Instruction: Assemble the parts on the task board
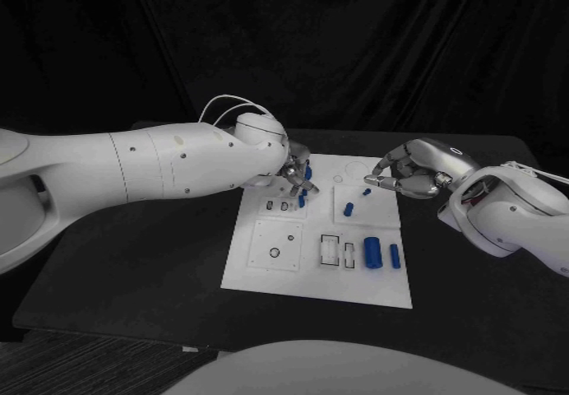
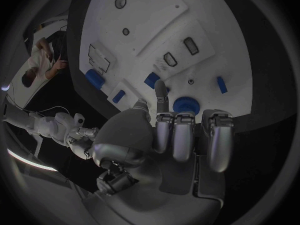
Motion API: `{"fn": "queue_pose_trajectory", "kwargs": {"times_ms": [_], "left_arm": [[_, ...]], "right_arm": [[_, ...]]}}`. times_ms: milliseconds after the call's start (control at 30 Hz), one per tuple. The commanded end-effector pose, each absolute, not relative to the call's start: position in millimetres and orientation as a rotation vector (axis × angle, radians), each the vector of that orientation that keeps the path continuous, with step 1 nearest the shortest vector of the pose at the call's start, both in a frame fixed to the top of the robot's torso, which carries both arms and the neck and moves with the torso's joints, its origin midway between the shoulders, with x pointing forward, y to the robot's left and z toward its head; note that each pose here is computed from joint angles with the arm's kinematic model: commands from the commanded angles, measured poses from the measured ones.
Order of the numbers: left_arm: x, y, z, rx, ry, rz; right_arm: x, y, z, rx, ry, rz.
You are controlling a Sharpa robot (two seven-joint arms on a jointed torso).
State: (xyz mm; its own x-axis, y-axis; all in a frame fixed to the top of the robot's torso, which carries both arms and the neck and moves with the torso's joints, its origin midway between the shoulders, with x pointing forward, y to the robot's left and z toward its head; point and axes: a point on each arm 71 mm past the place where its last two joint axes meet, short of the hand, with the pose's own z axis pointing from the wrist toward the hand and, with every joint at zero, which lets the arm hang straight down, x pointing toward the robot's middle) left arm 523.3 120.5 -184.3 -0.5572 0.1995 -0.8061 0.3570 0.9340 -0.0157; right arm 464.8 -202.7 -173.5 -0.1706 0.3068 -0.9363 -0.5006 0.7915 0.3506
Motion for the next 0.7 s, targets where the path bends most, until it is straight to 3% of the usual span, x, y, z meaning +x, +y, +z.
{"fn": "queue_pose_trajectory", "kwargs": {"times_ms": [33, 700], "left_arm": [[521.5, 119.8, -186.3, 0.398, 2.189, -0.224], [519.3, 122.5, -193.7, 0.406, 2.222, -0.207]], "right_arm": [[465.3, -203.7, -175.4, -0.146, 1.604, 0.702], [466.2, -203.4, -176.0, -0.145, 1.607, 0.699]]}}
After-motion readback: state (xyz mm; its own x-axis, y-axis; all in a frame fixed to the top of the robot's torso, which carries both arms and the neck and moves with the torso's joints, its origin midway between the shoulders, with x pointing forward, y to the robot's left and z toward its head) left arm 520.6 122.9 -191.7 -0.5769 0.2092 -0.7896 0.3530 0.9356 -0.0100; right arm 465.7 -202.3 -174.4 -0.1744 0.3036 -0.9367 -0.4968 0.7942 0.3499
